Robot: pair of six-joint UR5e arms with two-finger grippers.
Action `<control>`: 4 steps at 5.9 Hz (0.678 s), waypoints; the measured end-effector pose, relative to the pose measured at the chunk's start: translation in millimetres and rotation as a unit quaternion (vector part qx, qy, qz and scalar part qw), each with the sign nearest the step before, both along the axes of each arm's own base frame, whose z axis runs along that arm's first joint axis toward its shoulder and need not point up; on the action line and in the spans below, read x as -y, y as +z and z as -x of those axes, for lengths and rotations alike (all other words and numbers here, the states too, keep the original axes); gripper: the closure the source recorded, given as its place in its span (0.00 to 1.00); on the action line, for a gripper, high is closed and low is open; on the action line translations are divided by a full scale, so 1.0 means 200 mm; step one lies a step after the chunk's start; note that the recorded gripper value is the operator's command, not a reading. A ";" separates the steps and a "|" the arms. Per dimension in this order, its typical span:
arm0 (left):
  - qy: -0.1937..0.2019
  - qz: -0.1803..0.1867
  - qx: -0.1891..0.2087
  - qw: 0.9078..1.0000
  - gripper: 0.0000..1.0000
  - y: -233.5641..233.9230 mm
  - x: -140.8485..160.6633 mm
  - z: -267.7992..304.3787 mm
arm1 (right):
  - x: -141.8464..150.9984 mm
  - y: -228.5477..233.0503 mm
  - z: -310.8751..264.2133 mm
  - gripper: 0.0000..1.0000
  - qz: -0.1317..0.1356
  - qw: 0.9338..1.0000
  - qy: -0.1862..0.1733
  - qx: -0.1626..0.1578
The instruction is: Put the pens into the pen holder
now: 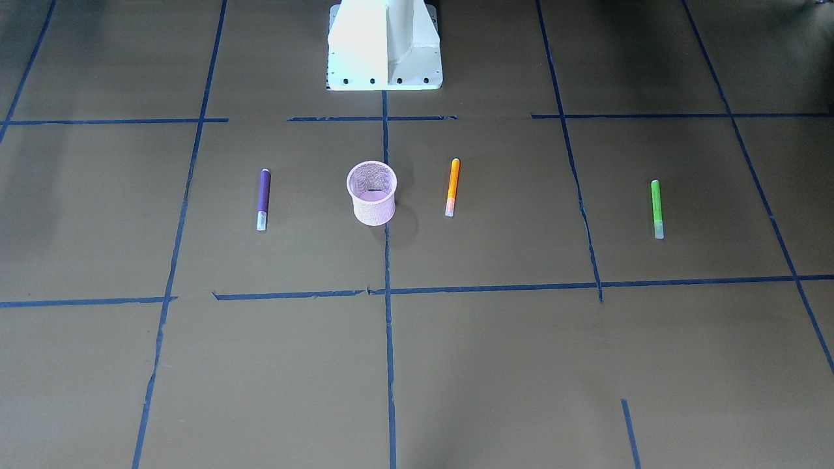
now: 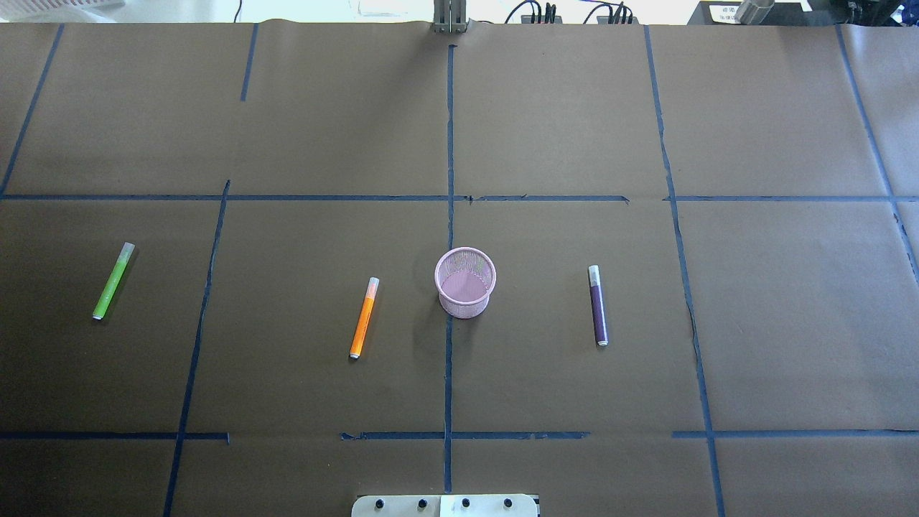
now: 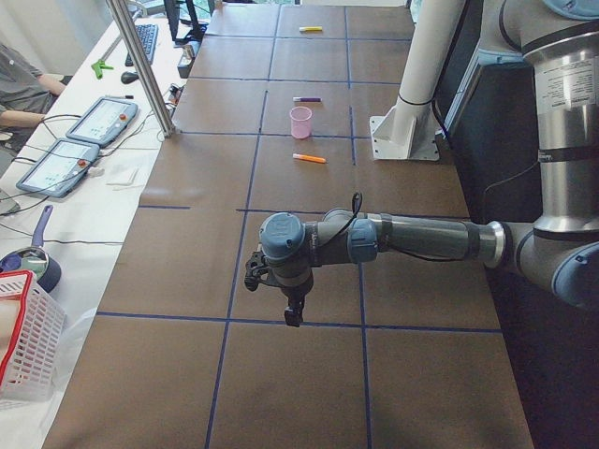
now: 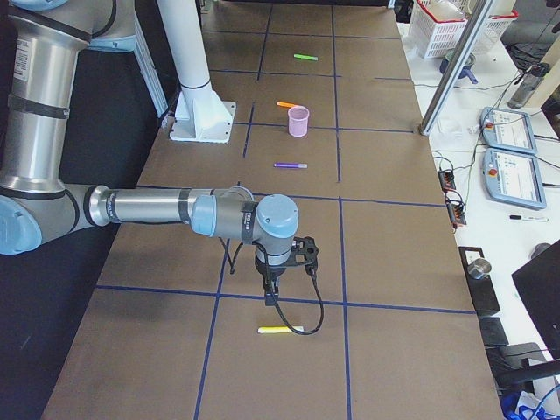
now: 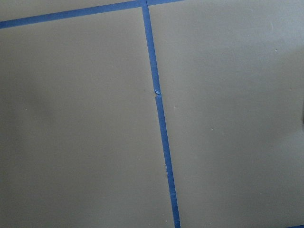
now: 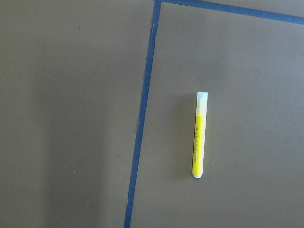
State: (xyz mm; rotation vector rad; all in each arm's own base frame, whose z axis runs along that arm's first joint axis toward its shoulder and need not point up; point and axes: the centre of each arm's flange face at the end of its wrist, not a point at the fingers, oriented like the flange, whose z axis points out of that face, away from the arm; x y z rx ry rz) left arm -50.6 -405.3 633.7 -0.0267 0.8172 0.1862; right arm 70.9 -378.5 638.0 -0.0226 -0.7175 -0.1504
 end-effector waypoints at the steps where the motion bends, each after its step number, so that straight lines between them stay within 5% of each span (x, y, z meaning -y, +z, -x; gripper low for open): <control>1: 0.000 -0.001 0.001 1.000 0.00 0.00 0.00 0.00 | 0.01 -0.02 0.00 0.00 -0.004 1.000 0.000 0.000; 4: 0.001 -0.013 0.000 1.000 0.00 -0.05 0.05 -0.01 | 0.04 -0.12 0.00 0.00 -0.027 1.000 -0.001 0.003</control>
